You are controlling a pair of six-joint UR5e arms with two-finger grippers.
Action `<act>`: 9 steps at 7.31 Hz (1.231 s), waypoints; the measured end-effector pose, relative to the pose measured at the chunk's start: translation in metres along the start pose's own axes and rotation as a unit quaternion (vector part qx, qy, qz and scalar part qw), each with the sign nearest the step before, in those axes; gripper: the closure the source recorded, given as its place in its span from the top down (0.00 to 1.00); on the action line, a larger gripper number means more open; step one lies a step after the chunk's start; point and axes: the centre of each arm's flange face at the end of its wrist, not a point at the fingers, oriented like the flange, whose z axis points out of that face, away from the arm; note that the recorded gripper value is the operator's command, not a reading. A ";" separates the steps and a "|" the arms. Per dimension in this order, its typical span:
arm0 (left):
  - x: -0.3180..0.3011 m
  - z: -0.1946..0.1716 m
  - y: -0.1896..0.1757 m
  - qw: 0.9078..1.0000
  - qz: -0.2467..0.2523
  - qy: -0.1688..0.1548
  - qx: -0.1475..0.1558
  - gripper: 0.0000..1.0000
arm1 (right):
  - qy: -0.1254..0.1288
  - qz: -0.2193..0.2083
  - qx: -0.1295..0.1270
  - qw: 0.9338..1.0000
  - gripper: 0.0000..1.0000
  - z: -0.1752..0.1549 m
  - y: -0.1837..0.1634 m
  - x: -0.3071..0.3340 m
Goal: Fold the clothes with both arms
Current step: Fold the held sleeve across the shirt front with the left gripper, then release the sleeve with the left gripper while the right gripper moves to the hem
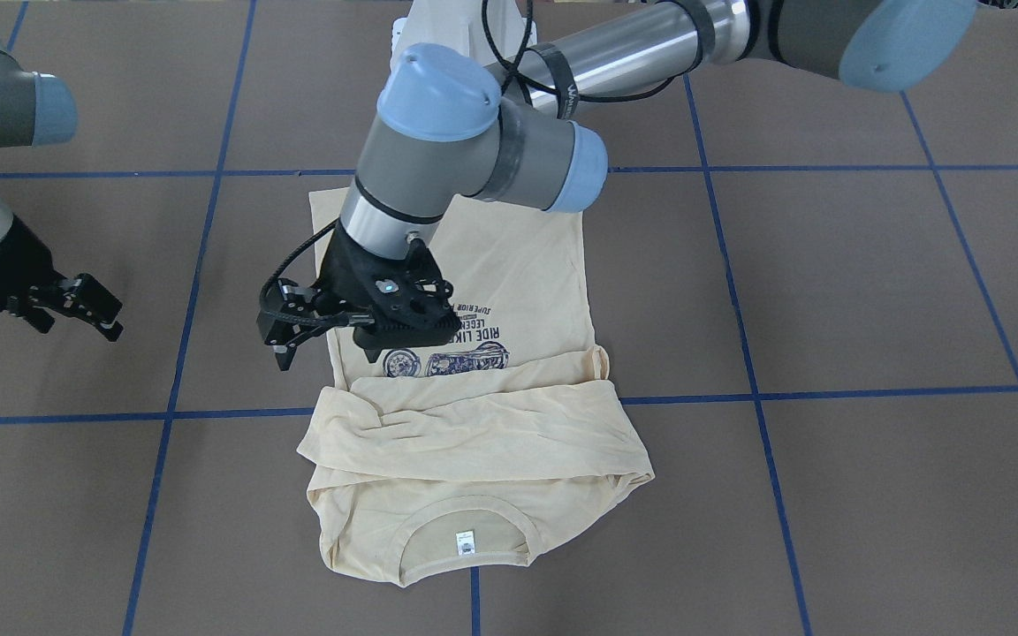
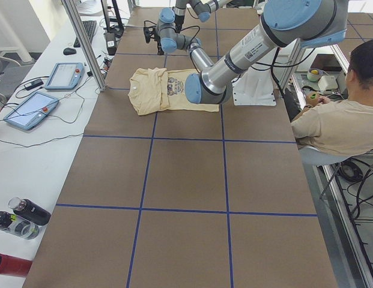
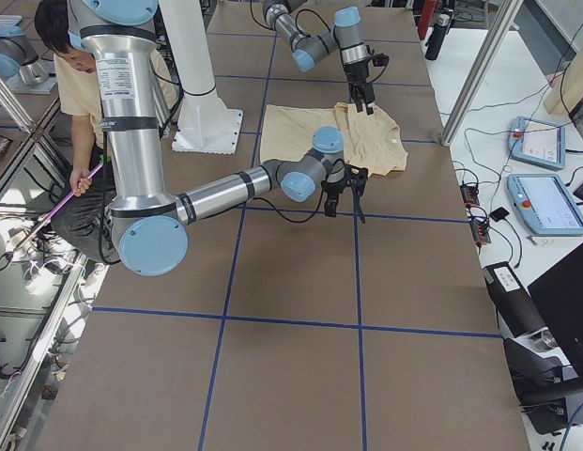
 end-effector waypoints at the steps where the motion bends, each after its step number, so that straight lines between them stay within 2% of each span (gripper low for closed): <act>1: -0.024 -0.021 0.001 1.000 0.002 0.008 -0.003 0.96 | -0.024 0.053 -0.003 0.998 0.99 0.007 0.029 -0.020; 2: -0.047 -0.043 0.001 1.000 0.005 0.018 -0.002 0.96 | -0.037 0.102 0.003 0.994 0.99 0.016 0.065 -0.041; 4: -0.079 -0.078 0.006 0.999 0.010 0.033 0.000 0.96 | -0.057 0.182 0.017 0.981 0.98 0.029 0.152 -0.078; 5: -0.087 -0.090 0.009 0.999 0.011 0.038 0.001 0.96 | -0.052 0.208 0.026 0.976 0.96 0.036 0.202 -0.089; 7: -0.094 -0.101 0.013 0.999 0.012 0.040 0.003 0.96 | -0.029 0.228 0.047 0.972 0.91 0.053 0.288 -0.096; 9: -0.094 -0.105 0.013 0.999 0.010 0.036 0.014 0.96 | -0.022 0.237 0.050 0.970 0.86 0.055 0.318 -0.095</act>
